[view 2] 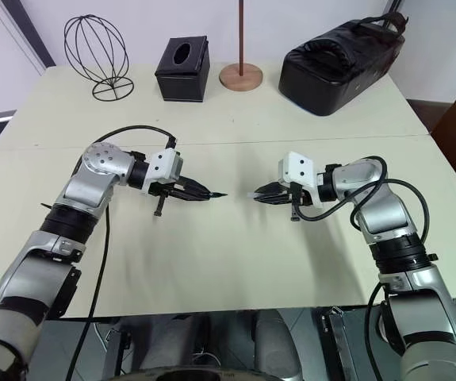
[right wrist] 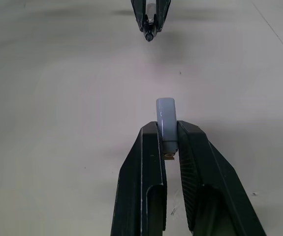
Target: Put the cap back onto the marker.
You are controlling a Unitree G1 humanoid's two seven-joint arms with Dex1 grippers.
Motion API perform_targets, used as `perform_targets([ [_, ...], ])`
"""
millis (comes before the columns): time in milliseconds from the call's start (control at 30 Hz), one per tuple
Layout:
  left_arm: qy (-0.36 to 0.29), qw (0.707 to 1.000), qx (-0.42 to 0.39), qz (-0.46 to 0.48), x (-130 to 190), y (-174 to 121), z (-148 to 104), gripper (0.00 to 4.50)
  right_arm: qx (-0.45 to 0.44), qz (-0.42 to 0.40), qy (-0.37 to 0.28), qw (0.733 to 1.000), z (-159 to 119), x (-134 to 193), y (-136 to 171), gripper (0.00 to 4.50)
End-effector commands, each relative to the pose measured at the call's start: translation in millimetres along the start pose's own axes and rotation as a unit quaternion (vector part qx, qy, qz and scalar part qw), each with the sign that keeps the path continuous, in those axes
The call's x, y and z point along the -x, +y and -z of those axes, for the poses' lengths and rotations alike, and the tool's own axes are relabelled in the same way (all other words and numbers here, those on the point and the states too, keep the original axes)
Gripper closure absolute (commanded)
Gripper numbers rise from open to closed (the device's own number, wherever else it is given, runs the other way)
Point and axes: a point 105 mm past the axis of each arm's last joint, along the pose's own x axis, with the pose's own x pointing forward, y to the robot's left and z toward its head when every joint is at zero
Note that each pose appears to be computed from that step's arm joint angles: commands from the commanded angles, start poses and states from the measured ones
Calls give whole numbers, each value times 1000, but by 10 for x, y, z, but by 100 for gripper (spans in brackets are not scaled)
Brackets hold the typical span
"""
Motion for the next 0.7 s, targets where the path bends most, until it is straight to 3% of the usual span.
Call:
perform_targets([
  [33,2,1000,-30,-3,14,27,-90,450,23,-4,-24,999,-169,-31,1,445],
  [700,-14,1000,-9,-2,-126,14,-82,450,18,-13,-54,998,-342,-170,87,445],
])
